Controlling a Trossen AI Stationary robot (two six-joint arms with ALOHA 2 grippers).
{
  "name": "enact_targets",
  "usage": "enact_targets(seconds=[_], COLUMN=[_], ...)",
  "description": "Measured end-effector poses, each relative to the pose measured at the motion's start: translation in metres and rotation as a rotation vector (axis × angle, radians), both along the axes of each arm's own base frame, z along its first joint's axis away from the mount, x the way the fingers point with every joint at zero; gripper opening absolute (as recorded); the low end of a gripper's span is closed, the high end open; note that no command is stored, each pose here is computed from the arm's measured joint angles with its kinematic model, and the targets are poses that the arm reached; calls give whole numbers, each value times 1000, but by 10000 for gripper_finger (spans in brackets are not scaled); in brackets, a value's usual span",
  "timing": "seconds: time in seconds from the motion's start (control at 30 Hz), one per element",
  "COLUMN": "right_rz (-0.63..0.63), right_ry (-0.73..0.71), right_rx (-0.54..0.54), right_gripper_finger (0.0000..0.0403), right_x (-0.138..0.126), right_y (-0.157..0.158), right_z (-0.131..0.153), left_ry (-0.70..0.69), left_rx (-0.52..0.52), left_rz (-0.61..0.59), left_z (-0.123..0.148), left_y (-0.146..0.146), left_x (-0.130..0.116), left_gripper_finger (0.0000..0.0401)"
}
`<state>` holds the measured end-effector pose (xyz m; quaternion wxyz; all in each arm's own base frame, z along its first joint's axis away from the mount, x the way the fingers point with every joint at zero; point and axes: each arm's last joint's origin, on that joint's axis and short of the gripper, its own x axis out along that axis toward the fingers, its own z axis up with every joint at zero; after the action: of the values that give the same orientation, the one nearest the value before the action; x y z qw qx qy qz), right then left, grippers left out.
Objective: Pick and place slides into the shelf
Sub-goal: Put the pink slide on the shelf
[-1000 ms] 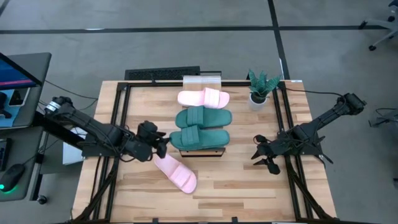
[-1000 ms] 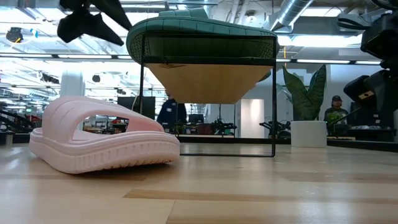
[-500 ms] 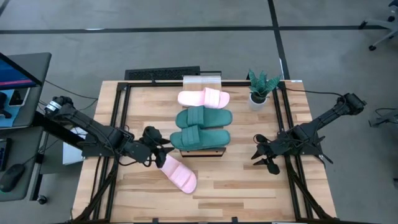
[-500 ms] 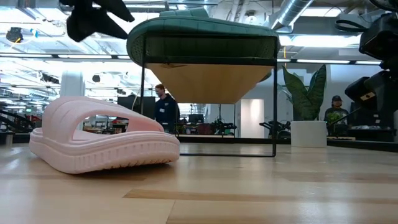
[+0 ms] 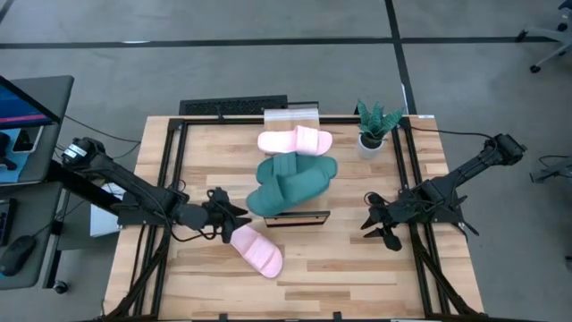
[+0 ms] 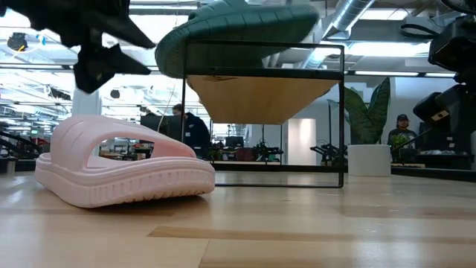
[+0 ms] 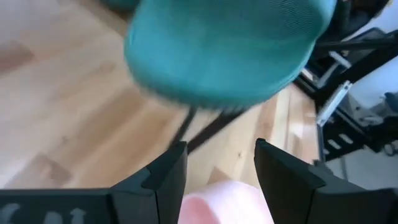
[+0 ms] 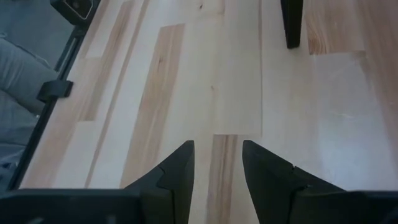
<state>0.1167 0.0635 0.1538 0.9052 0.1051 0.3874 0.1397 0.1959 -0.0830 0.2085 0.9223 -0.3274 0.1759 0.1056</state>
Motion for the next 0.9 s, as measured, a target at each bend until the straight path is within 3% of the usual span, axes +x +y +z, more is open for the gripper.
enact_targets(seconds=[0.1, 0.37, 0.7, 0.9], right_rz=[-22, -22, -22, -22], right_ry=[11, 11, 11, 14], right_rx=[22, 22, 22, 19], right_gripper_finger=[129, 129, 129, 129], right_x=[0, 0, 0, 0], right_y=[0, 0, 0, 0], right_z=[0, 0, 0, 0], left_ry=[-19, 51, 186, 197], left_rx=[-81, -148, -356, -449], left_rz=[-28, -53, -143, -173], left_z=[-1, -7, -15, -14], left_y=[-1, -3, -11, -15], left_x=[0, -3, -9, -8], left_gripper_finger=[176, 176, 176, 176])
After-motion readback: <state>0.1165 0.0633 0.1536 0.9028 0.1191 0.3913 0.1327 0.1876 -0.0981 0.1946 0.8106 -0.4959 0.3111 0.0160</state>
